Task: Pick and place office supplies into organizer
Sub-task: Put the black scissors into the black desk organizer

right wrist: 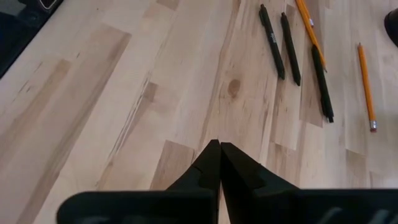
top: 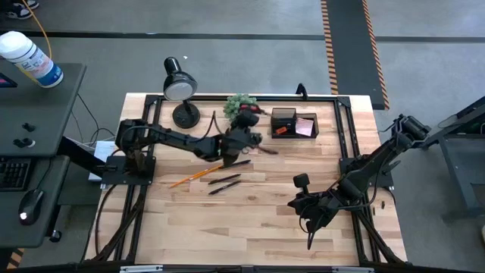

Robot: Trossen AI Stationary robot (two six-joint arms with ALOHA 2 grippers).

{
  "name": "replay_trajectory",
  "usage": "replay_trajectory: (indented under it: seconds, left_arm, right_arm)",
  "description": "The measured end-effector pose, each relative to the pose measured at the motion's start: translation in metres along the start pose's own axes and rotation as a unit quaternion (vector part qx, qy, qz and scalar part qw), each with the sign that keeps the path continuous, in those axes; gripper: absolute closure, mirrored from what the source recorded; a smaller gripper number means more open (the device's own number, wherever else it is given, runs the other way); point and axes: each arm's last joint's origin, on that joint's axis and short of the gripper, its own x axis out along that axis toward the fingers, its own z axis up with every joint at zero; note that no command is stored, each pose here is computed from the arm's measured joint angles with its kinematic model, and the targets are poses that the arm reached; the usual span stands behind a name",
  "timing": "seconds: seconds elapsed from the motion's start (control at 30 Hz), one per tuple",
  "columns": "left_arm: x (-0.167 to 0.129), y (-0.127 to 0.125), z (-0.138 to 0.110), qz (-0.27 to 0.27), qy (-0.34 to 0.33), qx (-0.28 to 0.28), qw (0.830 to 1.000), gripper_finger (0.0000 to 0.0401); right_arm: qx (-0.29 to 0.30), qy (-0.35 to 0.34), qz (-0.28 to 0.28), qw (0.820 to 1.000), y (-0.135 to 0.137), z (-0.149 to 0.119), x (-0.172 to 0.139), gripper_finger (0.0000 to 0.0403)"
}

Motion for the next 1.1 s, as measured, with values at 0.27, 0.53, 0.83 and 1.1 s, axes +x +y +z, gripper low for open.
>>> replay_trajectory:
  seconds: [0.27, 0.53, 0.83, 1.1]
  left_arm:
    - [0.023, 0.024, 0.02, -0.024, 0.031, 0.049, 0.998, 0.0348]
    - [0.044, 0.028, 0.032, -0.036, 0.023, 0.085, 0.995, 0.0348]
    - [0.073, 0.017, 0.019, -0.065, 0.045, 0.075, 0.994, 0.0348]
    - [0.074, 0.013, 0.022, -0.072, -0.011, 0.041, 0.997, 0.0348]
  right_arm:
    - [0.0, 0.0, 0.0, 1.0, 0.0, 0.0, 0.0, 0.0401]
    - [0.0, 0.002, 0.009, 1.0, 0.001, 0.0, 0.0, 0.0401]
    - [-0.012, 0.002, 0.011, 1.0, 0.001, 0.0, 0.0, 0.0397]
    - [-0.012, 0.0, 0.011, 1.0, 0.001, 0.0, 0.0, 0.0401]
